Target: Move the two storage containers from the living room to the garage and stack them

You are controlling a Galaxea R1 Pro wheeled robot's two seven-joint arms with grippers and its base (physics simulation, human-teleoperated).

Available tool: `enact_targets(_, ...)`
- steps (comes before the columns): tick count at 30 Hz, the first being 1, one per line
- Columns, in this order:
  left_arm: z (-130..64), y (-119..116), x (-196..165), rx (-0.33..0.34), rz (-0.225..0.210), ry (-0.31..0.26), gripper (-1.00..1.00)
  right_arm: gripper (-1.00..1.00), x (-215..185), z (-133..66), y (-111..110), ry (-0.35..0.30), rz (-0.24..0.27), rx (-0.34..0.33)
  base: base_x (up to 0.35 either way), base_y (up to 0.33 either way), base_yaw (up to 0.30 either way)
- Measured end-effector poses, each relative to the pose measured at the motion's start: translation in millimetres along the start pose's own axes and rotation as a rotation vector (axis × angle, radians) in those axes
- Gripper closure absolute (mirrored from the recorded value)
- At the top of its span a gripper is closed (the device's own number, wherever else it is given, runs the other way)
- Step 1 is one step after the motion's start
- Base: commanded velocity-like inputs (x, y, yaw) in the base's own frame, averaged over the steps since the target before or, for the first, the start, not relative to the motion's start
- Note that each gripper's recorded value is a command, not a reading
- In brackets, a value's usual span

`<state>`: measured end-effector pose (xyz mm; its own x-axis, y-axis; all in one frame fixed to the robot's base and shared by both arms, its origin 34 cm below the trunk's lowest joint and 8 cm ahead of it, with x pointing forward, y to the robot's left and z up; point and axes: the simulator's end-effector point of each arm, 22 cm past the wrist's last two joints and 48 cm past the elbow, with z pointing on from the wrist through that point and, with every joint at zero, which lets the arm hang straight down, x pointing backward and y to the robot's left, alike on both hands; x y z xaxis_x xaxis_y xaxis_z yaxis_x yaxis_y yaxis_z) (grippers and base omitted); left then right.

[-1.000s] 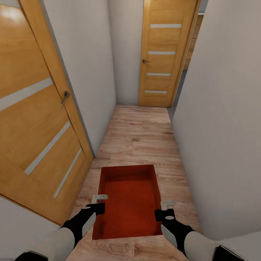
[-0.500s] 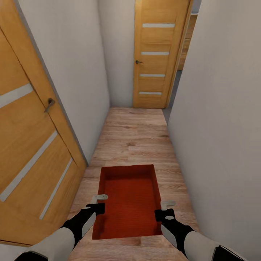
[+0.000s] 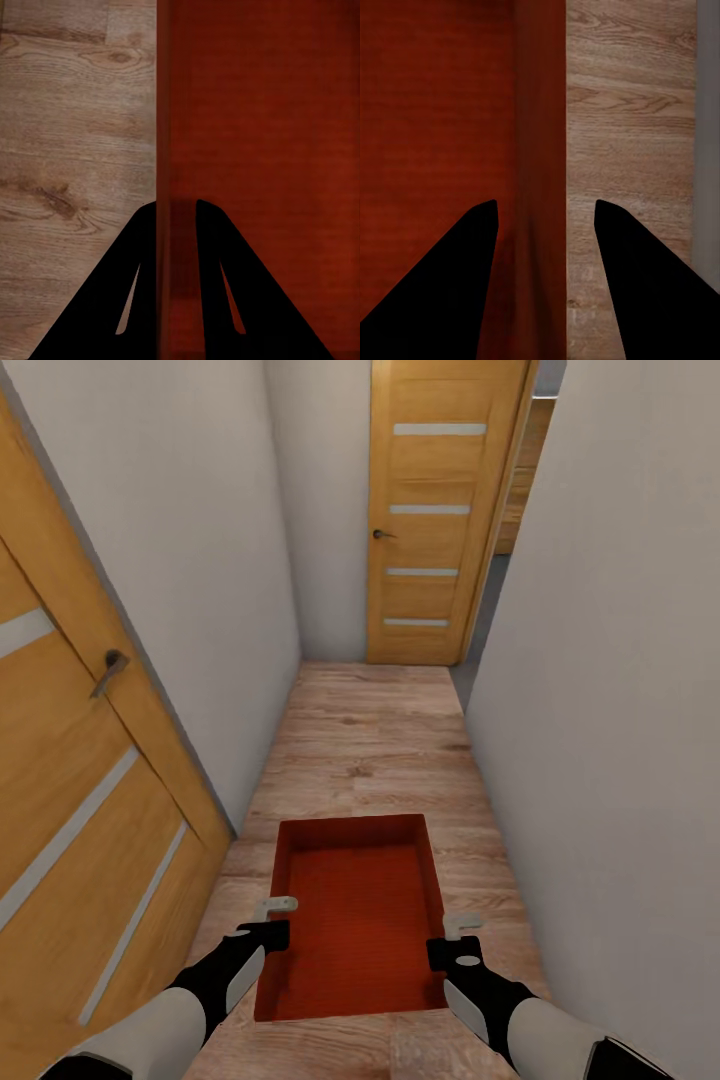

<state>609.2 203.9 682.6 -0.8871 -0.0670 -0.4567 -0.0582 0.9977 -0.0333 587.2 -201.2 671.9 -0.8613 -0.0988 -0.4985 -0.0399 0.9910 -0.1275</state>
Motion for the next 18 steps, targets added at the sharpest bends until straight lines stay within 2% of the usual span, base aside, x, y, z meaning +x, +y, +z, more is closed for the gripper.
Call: enact_targets(18, 0.0, -0.4, -0.4, 0.0, 0.0, -0.002, 1.0, 1.0, -0.5, 0.1, -0.4, -0.001, 0.001, 0.0, 0.323, 0.0, 0.0)
